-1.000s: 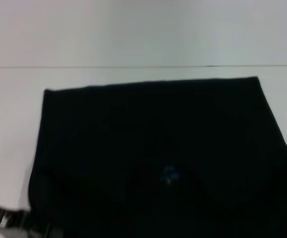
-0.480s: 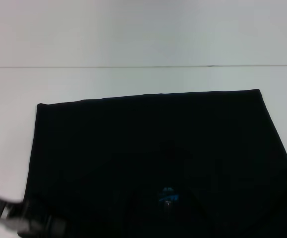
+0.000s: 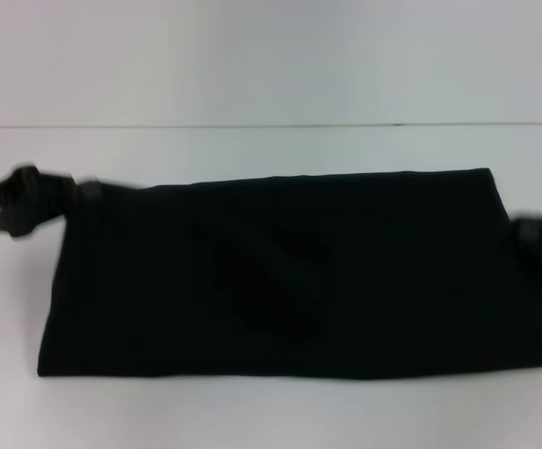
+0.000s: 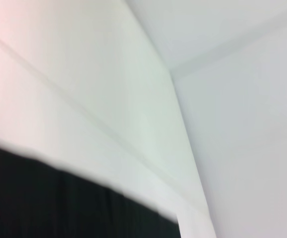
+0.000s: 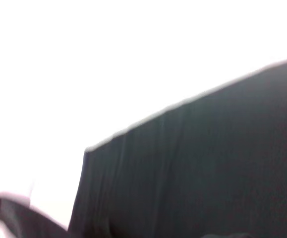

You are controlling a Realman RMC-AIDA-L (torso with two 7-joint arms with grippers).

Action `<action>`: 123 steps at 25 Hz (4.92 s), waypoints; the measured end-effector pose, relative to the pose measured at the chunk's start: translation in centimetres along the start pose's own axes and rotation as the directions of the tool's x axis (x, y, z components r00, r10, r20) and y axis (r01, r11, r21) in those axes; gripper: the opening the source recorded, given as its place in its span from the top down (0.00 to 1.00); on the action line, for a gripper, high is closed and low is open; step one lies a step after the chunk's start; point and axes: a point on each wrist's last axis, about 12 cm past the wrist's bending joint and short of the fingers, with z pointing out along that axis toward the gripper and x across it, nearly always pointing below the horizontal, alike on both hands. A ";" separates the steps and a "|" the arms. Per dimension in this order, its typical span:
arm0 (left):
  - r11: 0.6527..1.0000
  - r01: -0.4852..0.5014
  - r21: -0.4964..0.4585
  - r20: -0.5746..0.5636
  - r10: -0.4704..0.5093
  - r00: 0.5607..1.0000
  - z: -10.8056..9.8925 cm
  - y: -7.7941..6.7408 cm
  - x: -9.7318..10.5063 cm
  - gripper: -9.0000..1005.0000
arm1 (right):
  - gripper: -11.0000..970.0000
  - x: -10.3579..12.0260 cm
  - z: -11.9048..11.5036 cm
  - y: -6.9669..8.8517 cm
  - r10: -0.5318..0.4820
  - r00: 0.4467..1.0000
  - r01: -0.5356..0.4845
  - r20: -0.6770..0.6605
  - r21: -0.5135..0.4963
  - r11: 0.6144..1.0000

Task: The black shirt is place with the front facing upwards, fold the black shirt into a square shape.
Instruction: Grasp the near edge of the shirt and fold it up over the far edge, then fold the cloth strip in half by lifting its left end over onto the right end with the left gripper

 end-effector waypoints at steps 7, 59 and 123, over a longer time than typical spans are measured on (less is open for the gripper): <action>0.997 0.005 -0.073 0.250 0.014 0.968 2.7 2.3 1.2 0.94 | 0.93 -0.7 4.6 -1.1 0.006 0.957 -0.030 0.289 0.078 0.996; 0.943 -0.090 -0.321 0.503 0.250 0.827 10.3 3.3 2.8 0.68 | 0.63 -0.1 11.9 -1.4 -0.232 0.785 0.012 0.574 0.360 0.933; 0.855 0.502 -0.132 0.232 -0.466 0.854 -2.2 7.4 10.2 0.06 | 0.04 10.0 13.2 1.9 -0.819 0.534 0.839 0.210 -0.011 0.544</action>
